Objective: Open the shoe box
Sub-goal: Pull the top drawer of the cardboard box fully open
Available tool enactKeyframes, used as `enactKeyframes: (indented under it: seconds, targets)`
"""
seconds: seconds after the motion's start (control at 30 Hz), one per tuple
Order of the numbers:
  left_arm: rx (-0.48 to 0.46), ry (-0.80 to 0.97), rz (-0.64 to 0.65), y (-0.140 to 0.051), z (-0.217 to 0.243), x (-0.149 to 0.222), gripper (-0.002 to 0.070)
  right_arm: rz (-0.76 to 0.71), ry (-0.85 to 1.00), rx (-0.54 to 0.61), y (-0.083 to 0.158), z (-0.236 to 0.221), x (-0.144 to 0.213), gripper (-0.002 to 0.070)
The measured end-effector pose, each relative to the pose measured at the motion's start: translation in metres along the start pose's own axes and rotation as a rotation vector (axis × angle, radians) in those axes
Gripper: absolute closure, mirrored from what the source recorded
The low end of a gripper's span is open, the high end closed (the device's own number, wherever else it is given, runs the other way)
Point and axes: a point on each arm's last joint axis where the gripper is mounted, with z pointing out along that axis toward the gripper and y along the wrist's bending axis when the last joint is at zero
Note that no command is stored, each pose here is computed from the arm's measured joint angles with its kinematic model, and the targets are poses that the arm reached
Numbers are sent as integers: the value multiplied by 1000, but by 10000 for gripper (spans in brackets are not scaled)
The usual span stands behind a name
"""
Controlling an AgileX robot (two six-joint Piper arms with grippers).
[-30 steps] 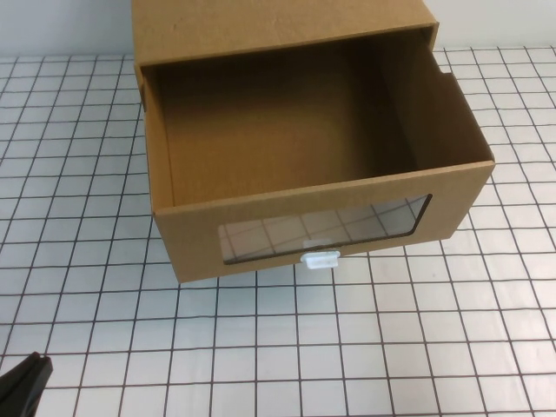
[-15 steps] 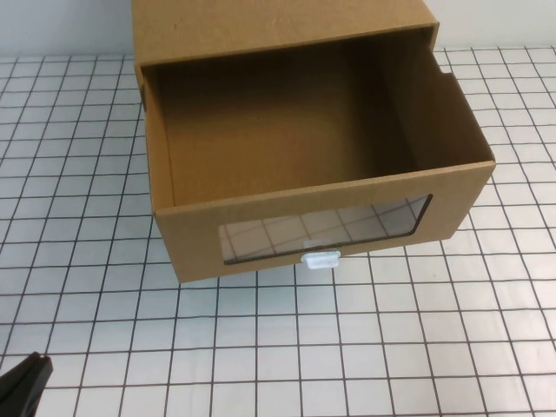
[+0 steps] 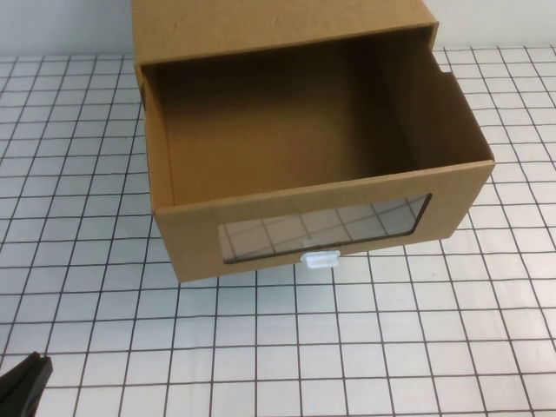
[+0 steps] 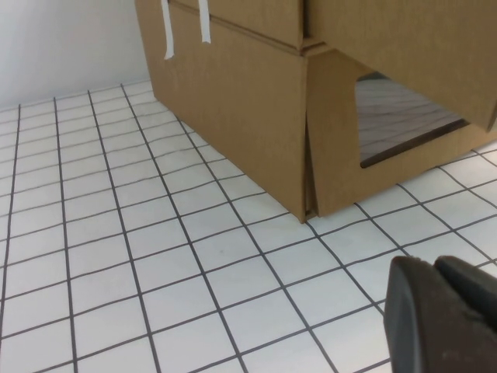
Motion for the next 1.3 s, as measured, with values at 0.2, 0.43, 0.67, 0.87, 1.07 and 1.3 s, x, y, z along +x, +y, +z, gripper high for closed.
enactKeyframes:
  seconds: [0.2, 0.43, 0.67, 0.87, 1.07, 1.3]
  targets:
    - [0, 0, 0, 0, 0, 0, 678, 0, 111, 6, -1, -1, 10, 689]
    - [1, 2, 0, 0, 0, 0, 677, 0, 110, 6, -1, -1, 10, 689]
    - [1, 2, 0, 0, 0, 0, 678, 0, 110, 6, -1, -1, 10, 689]
    - [1, 2, 0, 0, 0, 0, 678, 0, 110, 6, -1, -1, 10, 689]
    - [1, 2, 6, 0, 0, 0, 678, 0, 110, 6, -1, -1, 10, 689]
    - [-22, -13, 13, 1, -1, -1, 678, 0, 110, 6, -1, -1, 10, 689]
